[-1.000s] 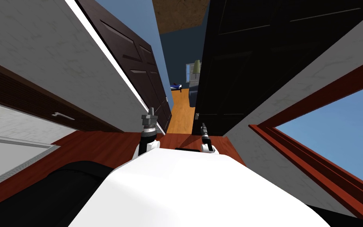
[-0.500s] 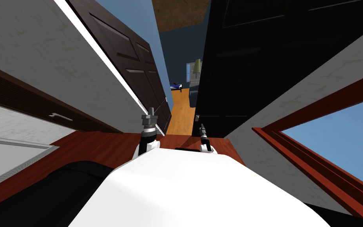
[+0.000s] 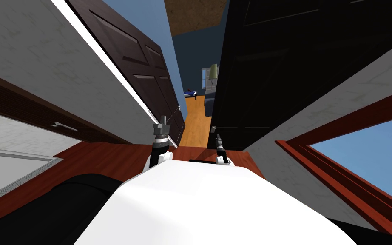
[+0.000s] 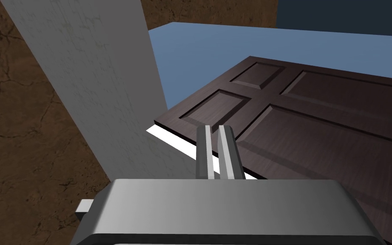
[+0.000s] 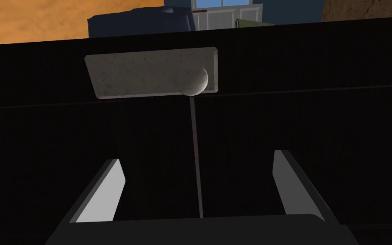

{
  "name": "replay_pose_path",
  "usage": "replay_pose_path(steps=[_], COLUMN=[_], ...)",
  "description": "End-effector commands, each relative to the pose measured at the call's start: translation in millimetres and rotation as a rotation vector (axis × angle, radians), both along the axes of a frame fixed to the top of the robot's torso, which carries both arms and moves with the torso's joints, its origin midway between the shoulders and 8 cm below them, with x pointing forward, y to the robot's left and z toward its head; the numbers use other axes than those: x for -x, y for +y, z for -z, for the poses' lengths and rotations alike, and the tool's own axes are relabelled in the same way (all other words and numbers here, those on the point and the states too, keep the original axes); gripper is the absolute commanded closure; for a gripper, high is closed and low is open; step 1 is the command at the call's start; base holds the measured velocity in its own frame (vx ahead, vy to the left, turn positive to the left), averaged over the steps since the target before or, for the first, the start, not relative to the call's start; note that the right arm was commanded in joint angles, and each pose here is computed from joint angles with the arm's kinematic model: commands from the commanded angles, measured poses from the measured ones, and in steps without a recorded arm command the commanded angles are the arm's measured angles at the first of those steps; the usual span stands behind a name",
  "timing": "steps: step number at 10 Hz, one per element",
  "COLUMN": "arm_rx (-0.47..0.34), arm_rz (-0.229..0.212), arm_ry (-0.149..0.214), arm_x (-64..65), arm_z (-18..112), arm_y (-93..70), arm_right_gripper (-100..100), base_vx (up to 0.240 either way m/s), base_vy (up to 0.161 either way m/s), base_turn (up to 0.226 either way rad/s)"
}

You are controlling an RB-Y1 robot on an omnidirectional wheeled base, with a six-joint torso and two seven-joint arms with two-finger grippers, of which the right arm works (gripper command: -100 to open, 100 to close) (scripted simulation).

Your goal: Push the door open

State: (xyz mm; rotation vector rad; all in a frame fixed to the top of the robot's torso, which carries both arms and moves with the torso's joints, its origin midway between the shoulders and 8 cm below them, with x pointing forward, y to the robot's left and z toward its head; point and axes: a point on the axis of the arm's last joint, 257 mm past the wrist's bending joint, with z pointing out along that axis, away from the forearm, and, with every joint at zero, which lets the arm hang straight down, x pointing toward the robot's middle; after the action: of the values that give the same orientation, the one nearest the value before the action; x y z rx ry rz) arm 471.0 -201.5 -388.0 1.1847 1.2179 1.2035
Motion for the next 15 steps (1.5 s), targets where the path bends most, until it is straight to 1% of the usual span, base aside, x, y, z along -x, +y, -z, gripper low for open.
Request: replay_pose_path(steps=[1,3,4,5,6,8,9,10,15], arm_rx=[0.03,0.043,0.043,0.039,0.025,-0.014,0.0,0.0,0.0], arm_rz=[0.006,0.011,0.013,0.015,0.017,0.019,0.019,0.019,0.019], arm_ry=[0.0,0.0,0.0,0.001,0.002,0.004,0.003,0.003,0.003], arm_x=[-1.0,-0.9,-0.8,-0.6,-0.3,0.4,0.6,0.6,0.6], arm_z=[0.6,1.1,1.4,1.8,2.5,3.4,3.5,3.5,3.5], arm_y=[-16.6,-25.9,-27.3,-26.4,-21.3,-4.1,-10.0,-10.0,-10.0], arm_right_gripper=[-100,-100,-100,-100,-100,-100,-100,100,100], base_vx=[0.193,0.22,0.197,0.207,0.219,0.185,0.058,-0.01,-0.01], base_vy=[0.039,0.018,-0.011,-0.028,-0.012,0.005,0.002,0.001,-0.001], base_turn=[0.029,0.021,0.018,0.019,0.033,0.017,-0.009,0.009,0.001])
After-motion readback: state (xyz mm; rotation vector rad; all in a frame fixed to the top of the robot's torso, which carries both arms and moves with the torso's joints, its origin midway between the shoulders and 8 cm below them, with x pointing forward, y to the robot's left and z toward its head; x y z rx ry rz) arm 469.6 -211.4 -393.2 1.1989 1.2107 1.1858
